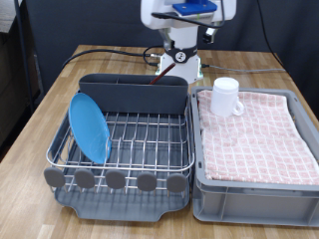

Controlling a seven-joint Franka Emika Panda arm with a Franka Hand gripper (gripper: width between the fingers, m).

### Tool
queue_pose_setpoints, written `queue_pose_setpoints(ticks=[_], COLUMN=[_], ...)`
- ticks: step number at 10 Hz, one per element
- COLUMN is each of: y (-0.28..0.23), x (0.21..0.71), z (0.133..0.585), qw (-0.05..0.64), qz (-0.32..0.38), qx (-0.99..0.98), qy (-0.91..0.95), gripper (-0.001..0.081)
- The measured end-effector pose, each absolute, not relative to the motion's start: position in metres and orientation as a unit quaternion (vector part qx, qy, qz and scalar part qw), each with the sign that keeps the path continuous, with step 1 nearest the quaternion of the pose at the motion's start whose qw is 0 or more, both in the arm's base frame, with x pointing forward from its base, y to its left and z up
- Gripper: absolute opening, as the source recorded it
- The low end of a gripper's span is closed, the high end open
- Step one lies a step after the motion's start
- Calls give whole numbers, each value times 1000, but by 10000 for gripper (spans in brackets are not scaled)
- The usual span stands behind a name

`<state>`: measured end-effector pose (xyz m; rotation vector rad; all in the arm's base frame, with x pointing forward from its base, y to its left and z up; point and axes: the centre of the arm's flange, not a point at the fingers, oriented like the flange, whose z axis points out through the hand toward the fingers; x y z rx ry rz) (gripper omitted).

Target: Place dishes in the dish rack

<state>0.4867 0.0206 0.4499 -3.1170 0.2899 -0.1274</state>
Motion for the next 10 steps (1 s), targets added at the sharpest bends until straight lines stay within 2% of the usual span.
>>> queue_pose_setpoints(ticks=[3, 5, 7, 10], y=[70, 73, 80, 117], x=[467, 463, 461, 451], z=[448, 448, 445, 445], qw=[18, 21, 5, -17], qz=[-22, -21, -16, -18], qx=[-998, -998, -999, -998], qy=[57, 48, 47, 61], gripper=[802, 802, 802, 802])
